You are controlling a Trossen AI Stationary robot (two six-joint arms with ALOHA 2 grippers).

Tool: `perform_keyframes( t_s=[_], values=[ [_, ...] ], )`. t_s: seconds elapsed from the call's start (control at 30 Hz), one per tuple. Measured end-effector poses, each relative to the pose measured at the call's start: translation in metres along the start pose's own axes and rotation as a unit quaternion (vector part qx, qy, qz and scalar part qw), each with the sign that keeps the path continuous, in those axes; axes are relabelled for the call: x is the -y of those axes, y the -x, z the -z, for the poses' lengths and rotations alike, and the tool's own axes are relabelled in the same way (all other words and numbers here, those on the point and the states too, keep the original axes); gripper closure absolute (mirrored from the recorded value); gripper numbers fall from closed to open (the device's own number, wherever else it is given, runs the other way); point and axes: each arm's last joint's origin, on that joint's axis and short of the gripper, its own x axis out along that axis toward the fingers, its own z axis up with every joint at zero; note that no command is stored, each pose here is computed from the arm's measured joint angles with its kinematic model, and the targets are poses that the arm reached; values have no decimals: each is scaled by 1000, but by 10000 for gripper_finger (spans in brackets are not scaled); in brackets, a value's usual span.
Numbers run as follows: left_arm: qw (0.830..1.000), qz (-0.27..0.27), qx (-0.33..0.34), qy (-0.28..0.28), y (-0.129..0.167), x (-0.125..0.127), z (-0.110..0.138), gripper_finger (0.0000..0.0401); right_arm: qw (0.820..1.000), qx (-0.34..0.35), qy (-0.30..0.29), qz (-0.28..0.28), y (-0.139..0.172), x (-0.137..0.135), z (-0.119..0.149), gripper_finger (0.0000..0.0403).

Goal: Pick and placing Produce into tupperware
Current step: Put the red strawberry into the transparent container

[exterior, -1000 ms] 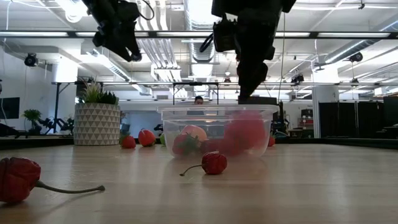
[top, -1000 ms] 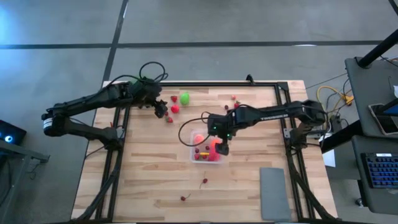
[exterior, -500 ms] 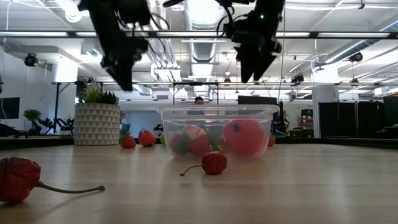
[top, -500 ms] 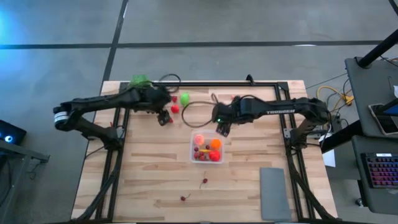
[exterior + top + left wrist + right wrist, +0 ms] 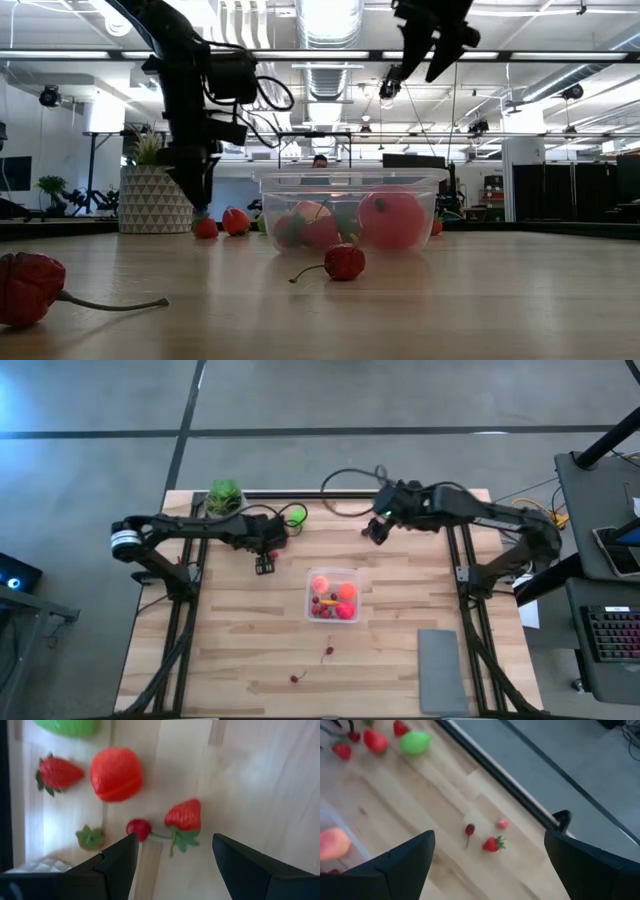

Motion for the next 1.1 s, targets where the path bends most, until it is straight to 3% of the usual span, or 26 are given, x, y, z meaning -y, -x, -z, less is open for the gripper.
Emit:
perform_keyframes(
  t_s=[0.27,0.43,0.73,1.1],
  values=[
    [1000,-6,29,-5,-2,-2,-6,161,998,38,-49,4,25,36,0,35],
    [1000,-3,15,-6,-9,-2,-6,161,998,54,-41,2,37,46,3,35],
    [999,7,7,-51,-21,0,-9,161,998,57,-35,1,41,48,5,35],
    [998,21,-20,-61,-35,3,-8,161,999,34,3,9,25,41,8,35]
  ],
)
